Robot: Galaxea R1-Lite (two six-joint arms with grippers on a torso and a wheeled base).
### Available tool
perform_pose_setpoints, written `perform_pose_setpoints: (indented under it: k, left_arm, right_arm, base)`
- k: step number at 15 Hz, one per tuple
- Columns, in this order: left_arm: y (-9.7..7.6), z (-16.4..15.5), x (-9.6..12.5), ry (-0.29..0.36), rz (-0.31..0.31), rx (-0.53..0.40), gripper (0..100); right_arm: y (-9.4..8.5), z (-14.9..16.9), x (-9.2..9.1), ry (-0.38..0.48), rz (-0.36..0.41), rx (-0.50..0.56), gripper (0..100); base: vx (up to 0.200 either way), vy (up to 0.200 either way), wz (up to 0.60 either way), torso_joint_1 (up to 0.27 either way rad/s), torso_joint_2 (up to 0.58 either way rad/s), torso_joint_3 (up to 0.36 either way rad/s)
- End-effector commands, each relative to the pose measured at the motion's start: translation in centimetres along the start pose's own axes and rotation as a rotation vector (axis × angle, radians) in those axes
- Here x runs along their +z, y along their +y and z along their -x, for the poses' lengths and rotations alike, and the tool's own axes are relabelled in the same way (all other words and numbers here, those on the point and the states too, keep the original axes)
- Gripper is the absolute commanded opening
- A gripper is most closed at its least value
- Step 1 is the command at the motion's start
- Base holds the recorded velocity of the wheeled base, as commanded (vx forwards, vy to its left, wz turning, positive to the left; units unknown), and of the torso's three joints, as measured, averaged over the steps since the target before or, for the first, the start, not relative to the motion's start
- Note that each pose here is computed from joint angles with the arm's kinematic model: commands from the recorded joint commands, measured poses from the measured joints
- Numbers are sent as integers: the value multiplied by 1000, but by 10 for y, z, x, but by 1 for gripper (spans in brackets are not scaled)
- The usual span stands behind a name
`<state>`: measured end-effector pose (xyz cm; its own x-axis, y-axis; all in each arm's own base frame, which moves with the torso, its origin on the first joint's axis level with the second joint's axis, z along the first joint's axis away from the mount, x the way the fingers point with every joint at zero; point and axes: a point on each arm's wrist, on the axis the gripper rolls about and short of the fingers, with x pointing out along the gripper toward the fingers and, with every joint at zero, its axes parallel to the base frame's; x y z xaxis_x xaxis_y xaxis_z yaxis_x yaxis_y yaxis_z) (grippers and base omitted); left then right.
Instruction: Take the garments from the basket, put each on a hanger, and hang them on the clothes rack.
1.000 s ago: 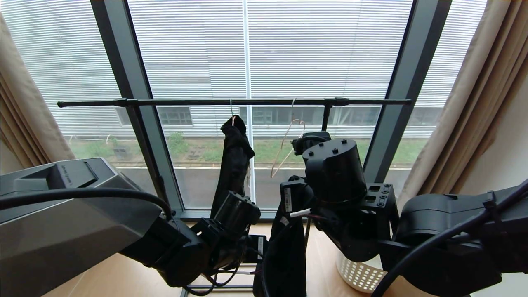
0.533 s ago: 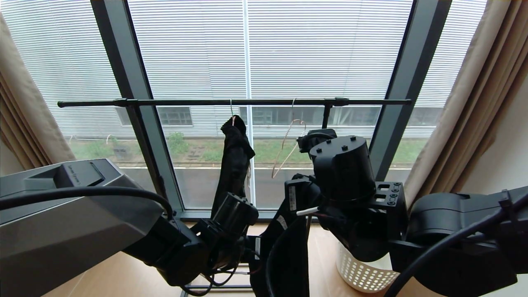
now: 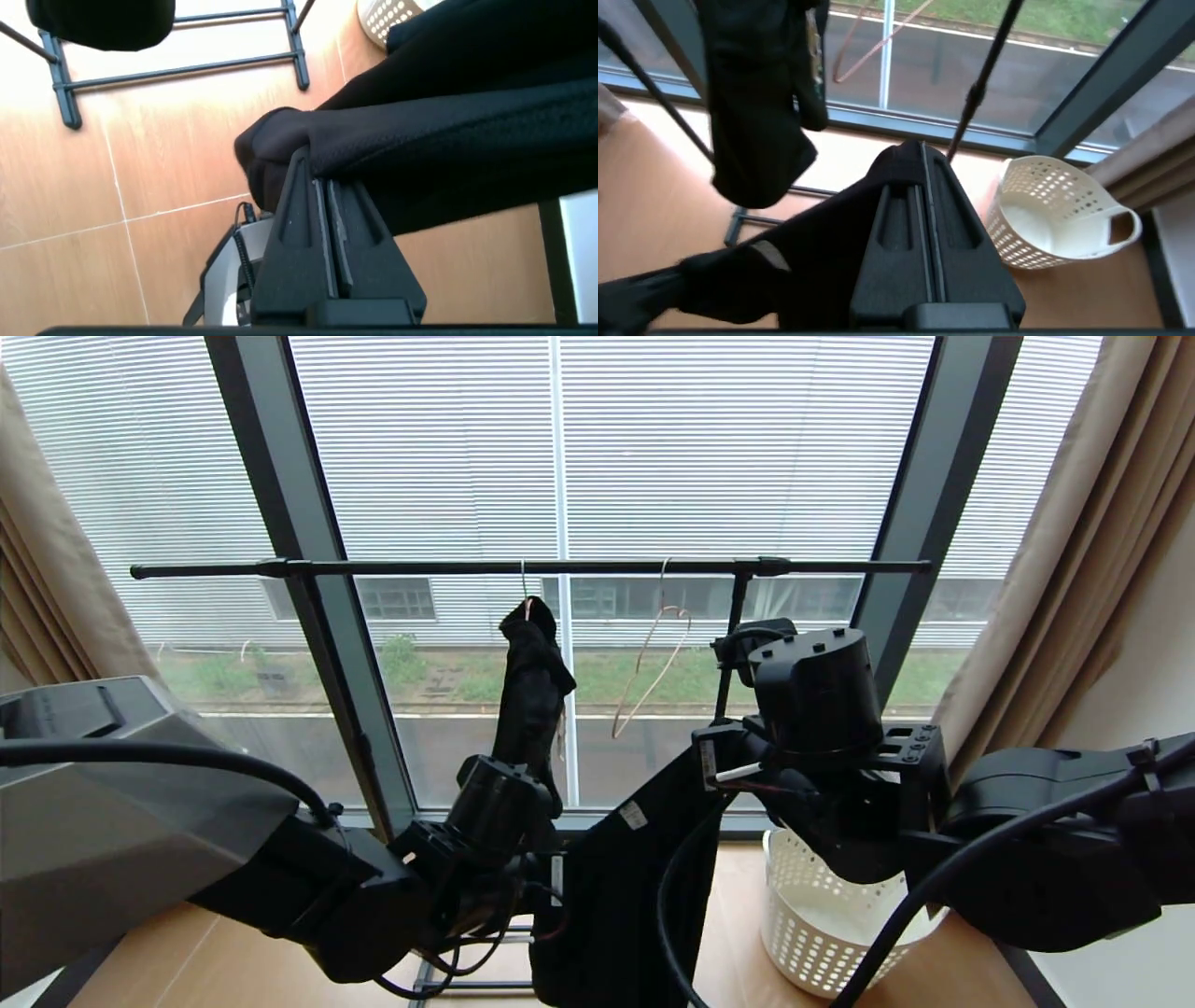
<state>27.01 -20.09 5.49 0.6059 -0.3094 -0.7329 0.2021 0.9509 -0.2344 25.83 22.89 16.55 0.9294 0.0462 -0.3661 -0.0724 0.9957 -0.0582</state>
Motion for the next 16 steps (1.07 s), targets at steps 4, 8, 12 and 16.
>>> perform_pose_setpoints:
  k: [4, 8, 12, 16]
  left_arm:
    - [6, 61, 33, -162, 18, -58, 0]
    - [5, 76, 47, -198, 6, -61, 0]
    - [3, 79, 52, -205, 7, -60, 0]
    - [-1, 82, 68, -255, -26, -72, 0]
  right_arm:
    - [-24, -4, -22, 70, 180, -86, 0]
    - [-21, -8, -48, 139, 298, -98, 0]
    - [-20, 1, -46, 126, 311, -82, 0]
    - [-37, 25, -42, 110, 381, -73, 0]
  base:
    - [0, 0, 0, 0, 0, 0]
    - [0, 0, 0, 0, 0, 0]
    - [0, 0, 0, 0, 0, 0]
    - [0, 0, 0, 0, 0, 0]
